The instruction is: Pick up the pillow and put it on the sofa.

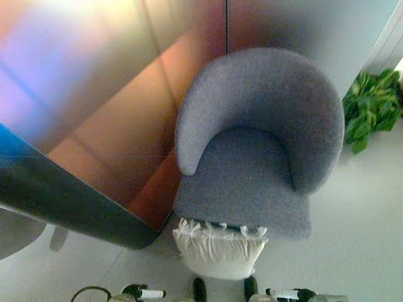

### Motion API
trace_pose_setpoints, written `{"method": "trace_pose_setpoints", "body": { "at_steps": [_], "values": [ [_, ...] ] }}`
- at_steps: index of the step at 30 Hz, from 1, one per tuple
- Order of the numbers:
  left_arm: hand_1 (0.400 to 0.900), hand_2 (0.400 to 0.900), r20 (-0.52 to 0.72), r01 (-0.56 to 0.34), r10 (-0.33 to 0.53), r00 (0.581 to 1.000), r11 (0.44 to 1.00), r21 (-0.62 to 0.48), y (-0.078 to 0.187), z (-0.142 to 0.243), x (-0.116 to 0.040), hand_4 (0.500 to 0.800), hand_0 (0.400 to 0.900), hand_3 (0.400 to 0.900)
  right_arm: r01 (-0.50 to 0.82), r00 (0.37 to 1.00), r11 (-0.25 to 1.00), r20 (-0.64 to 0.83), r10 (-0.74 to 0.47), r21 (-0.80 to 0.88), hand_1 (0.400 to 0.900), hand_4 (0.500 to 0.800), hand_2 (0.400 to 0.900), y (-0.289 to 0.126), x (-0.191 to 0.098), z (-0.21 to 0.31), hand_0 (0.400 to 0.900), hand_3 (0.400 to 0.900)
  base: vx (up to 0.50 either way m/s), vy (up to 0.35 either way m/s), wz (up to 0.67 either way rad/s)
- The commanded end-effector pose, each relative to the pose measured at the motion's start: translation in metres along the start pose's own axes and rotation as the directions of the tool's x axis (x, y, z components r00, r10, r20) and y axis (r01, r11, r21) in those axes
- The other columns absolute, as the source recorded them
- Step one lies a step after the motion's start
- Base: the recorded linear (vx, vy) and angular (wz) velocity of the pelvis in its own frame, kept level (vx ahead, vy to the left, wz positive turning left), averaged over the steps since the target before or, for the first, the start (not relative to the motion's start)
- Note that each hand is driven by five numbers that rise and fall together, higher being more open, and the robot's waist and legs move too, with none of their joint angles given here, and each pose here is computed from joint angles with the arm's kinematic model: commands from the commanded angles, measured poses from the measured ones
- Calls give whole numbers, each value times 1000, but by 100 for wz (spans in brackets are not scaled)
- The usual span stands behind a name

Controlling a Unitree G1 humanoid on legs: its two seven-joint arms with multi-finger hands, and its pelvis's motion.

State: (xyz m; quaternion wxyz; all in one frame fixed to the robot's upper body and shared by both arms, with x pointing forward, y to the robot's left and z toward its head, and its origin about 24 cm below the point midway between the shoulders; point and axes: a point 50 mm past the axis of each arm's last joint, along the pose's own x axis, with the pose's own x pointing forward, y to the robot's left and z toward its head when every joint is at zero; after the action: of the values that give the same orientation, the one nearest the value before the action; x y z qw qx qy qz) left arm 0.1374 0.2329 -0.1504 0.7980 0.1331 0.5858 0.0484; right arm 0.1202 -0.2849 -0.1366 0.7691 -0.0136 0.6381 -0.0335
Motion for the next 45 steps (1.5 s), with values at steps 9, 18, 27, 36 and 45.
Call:
{"method": "trace_pose_setpoints", "body": {
  "at_steps": [9,18,27,36,45],
  "values": [
    [900,900,378,-108,209,902,956,-271,67,145,-30,800,900,900,25,989,1000,148,-27,12,900,800,900,5,-27,107,900,900,-172,66,-15],
    [900,900,544,-41,264,797,921,-387,86,218,-69,800,900,900,-10,975,1000,222,5,19,900,800,900,4,-51,151,900,900,-71,9,-4],
    [900,900,613,44,319,723,864,-501,97,261,-102,800,900,900,-27,961,998,278,9,63,900,800,900,8,-70,183,900,900,-20,9,-5],
    [900,900,656,65,373,656,838,-542,114,295,-137,800,900,900,-49,957,994,291,18,100,900,800,900,7,-81,195,900,900,11,-15,0],
    [900,900,726,107,386,569,841,-530,123,325,-175,800,900,900,-79,951,986,309,30,145,900,800,900,13,-89,206,900,900,21,-51,-4]
  ]
}}
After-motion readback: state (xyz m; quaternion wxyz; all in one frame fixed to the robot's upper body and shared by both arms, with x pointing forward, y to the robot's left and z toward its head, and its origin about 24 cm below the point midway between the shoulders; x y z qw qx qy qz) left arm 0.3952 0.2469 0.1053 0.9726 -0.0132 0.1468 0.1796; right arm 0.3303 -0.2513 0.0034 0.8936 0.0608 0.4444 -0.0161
